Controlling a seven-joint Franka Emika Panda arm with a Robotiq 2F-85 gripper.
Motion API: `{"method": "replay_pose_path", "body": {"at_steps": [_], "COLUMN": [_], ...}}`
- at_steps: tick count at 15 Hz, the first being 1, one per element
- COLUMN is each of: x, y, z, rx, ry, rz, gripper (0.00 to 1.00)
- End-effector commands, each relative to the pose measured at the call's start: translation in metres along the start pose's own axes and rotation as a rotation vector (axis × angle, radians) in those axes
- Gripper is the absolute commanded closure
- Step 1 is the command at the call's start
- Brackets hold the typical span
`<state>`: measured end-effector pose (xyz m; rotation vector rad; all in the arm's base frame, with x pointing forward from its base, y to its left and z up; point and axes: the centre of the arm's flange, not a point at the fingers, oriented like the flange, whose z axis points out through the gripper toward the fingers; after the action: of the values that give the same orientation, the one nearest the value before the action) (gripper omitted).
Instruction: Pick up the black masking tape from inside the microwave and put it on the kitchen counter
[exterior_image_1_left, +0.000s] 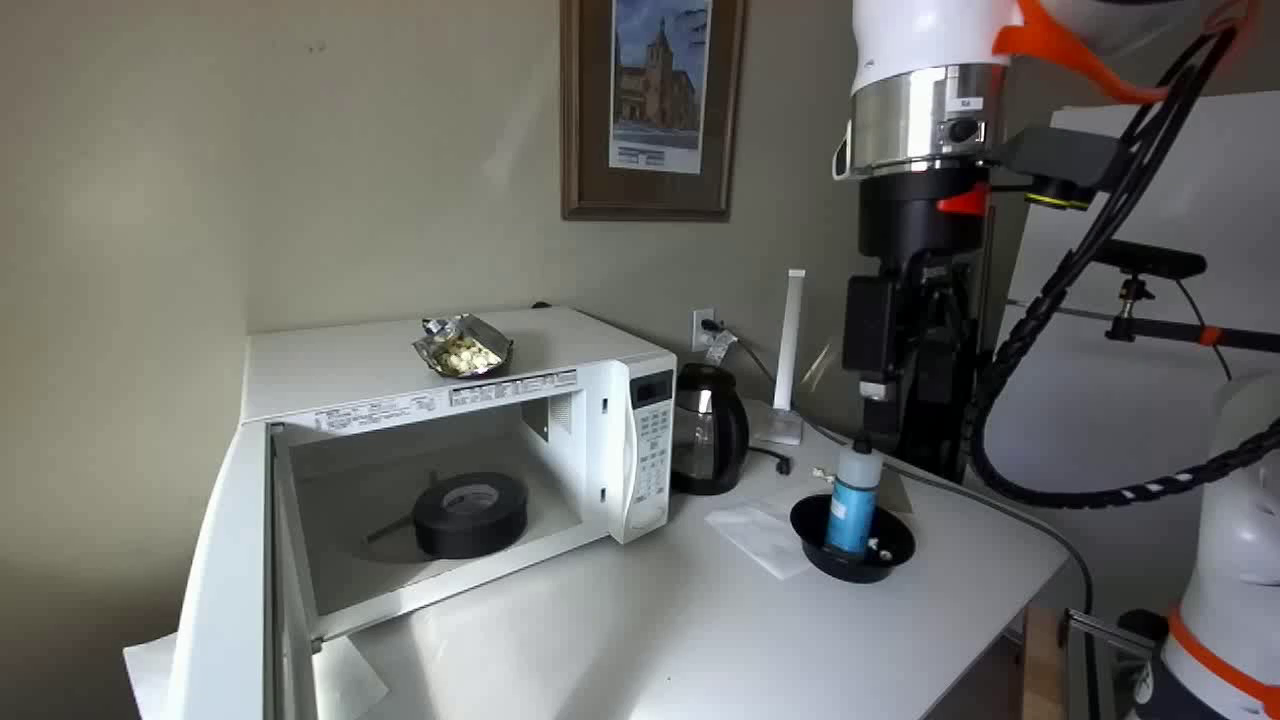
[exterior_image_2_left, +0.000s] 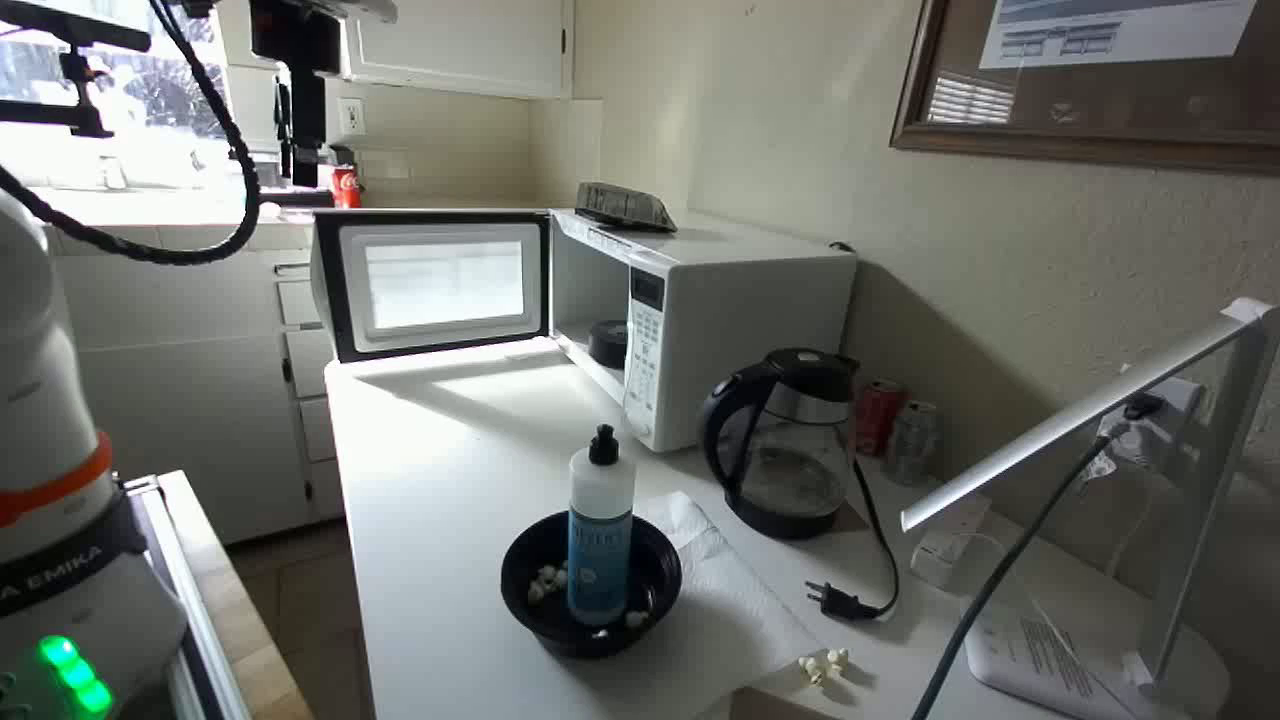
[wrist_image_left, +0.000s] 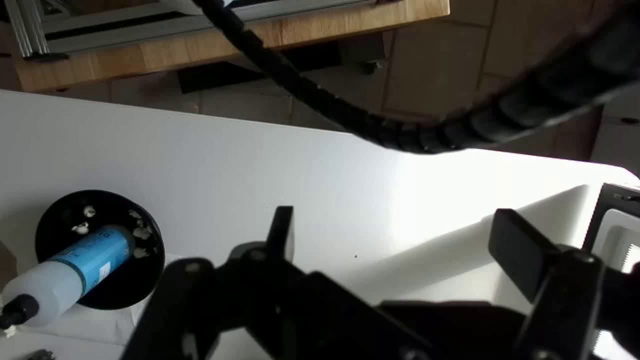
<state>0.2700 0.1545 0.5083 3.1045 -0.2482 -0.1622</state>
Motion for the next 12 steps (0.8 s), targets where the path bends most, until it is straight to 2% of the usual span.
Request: {"method": "replay_pose_path", "body": {"at_steps": [1,9,10,12], "x": [0.000,0.000,0.004,0.027], "y": [0.000,0.000,-0.002,-0.010], "z": [0.000,0.000,0.002,0.012], "rx": [0.000,0.000,-0.003,0.069], "ry": [0.000,0.000,-0.018,-0.032], "rz": [0.000,0.000,0.047,0.175], "gripper": [0.00,0.00,0.00,0.00]}}
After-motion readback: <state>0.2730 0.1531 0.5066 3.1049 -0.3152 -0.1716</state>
